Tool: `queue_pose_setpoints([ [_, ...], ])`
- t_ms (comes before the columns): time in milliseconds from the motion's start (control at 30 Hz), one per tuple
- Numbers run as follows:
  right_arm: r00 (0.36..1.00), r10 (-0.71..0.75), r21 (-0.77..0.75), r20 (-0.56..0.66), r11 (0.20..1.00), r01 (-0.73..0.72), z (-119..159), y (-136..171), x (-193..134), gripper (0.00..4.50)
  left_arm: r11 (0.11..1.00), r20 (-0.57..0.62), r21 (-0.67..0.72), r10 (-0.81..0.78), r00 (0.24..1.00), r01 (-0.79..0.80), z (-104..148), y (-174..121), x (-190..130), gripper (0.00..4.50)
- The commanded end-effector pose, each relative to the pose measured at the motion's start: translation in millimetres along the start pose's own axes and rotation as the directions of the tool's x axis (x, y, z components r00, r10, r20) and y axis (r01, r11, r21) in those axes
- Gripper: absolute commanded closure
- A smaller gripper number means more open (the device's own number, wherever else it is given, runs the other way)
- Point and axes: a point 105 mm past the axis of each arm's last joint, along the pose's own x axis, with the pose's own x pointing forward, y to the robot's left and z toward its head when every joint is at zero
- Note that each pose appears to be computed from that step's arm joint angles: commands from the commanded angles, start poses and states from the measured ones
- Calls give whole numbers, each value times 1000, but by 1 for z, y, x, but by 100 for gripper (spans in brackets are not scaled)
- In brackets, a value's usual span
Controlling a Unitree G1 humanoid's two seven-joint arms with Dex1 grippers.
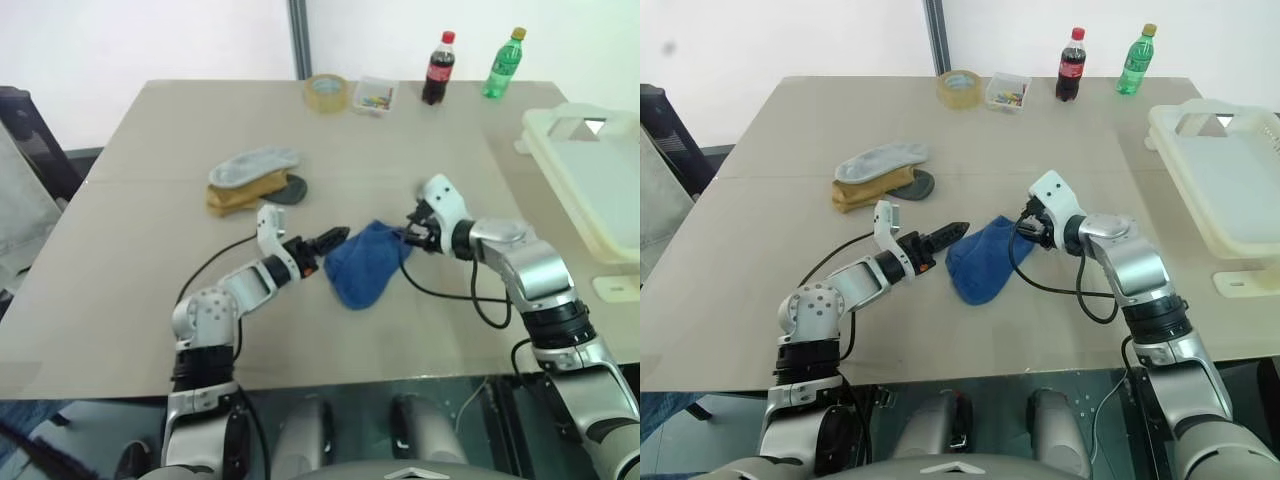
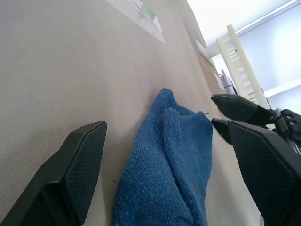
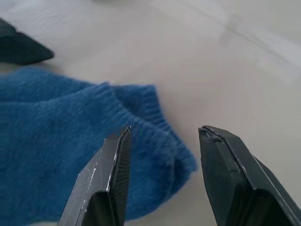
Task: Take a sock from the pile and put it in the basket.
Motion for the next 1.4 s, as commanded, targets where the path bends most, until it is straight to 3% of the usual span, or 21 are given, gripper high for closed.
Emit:
queue_pose_setpoints([
  [33, 1000, 26, -20, 13, 999, -26, 5, 0, 2, 219, 999, -69, 17, 30, 997, -29, -20, 6, -5, 9],
  [233, 999, 38, -10, 4, 999, -38, 3, 0, 8, 219, 998, -65, 24, 53, 996, -52, -22, 9, -10, 9],
  [333, 999, 25, -6, 31, 1000, -25, 9, -2, 8, 294, 998, -61, 27, 59, 996, -57, -21, 10, -12, 0],
  [433, 999, 16, -3, 44, 1000, -16, 12, -4, 6, 445, 998, -61, 29, 60, 996, -59, -21, 10, -13, 0],
  [600, 999, -9, 32, 32, 999, 8, 5, -8, 3, 445, 998, -73, 39, 57, 996, -55, -22, 9, -12, 0],
  [933, 981, -131, 279, -144, 946, 167, -49, -14, -20, 445, 994, -112, 101, 41, 993, -30, -26, 4, -10, 0],
  [1133, 965, -197, 370, -171, 895, 248, -43, -5, -36, 445, 977, -228, 162, -99, 969, 137, -45, -26, -12, 0],
  [1267, 953, -249, 396, -170, 869, 297, -38, -2, -39, 445, 958, -330, 241, -69, 941, 155, -61, -29, -12, 0],
  [1400, 949, -272, 405, -159, 859, 314, -34, -1, -38, 445, 957, -355, 262, -20, 935, 121, -67, -22, -8, 0],
])
